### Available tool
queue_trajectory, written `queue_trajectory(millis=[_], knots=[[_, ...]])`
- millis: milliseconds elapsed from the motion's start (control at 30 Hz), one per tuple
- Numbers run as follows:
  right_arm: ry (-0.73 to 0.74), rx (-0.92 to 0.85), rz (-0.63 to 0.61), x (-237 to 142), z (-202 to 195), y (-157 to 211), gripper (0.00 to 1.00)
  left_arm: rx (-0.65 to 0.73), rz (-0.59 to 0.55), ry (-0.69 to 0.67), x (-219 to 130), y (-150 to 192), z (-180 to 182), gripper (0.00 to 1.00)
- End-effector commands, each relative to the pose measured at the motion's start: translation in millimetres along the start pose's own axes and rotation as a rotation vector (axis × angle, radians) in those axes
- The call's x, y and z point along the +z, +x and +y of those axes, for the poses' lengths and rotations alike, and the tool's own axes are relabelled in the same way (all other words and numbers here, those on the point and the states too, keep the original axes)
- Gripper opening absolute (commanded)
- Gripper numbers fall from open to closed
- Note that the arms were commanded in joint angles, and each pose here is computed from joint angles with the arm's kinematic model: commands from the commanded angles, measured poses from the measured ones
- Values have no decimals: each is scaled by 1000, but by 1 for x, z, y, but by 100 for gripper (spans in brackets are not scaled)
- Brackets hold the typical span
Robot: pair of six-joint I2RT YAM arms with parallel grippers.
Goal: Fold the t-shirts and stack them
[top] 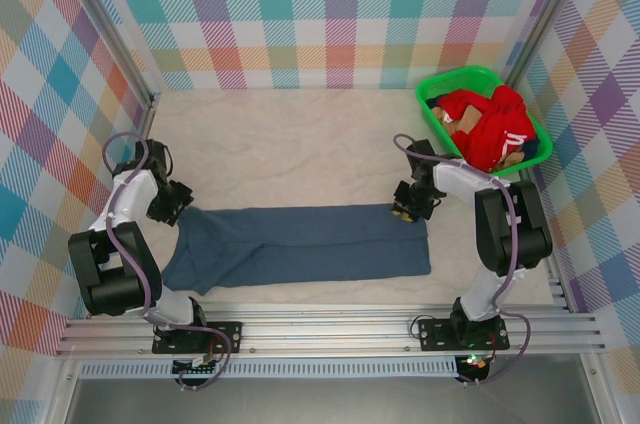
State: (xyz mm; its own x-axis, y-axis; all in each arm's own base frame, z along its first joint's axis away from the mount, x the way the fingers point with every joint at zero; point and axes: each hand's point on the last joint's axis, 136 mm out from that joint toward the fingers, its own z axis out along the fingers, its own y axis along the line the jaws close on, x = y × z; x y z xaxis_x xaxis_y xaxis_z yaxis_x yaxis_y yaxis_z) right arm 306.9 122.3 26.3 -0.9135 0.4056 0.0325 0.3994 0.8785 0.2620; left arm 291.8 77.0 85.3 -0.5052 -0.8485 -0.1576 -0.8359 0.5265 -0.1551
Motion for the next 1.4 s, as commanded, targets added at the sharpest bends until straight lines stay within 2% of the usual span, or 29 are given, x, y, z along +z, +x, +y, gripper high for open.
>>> queue_trajectory(millis=[0,133,300,400,500,600,767,967,1100,1233,1367], knots=[[-66,-27,-6,-6,20,-10,23,10,7,30,6,-1,2,38],[-49,-32,3,1,17,-13,23,-42,-11,109,10,-13,0,43],[-39,-10,13,7,12,-20,23,-44,1,67,18,-13,7,40],[-34,-16,14,7,15,-25,23,-48,13,67,25,-9,9,34],[-35,-16,10,5,18,-29,23,-62,56,77,27,2,9,19],[-37,-13,11,4,20,-30,23,-84,93,48,28,18,21,15],[-54,-7,20,3,23,-28,23,-78,134,-75,36,36,50,17],[-55,-10,25,3,23,-27,23,-40,163,-63,42,51,49,28],[-59,-7,26,3,23,-27,23,-37,133,-77,39,57,56,36],[-61,-8,29,5,24,-27,23,-48,124,-36,39,60,53,35],[-62,-8,27,4,24,-27,23,-52,106,-32,35,58,53,28]])
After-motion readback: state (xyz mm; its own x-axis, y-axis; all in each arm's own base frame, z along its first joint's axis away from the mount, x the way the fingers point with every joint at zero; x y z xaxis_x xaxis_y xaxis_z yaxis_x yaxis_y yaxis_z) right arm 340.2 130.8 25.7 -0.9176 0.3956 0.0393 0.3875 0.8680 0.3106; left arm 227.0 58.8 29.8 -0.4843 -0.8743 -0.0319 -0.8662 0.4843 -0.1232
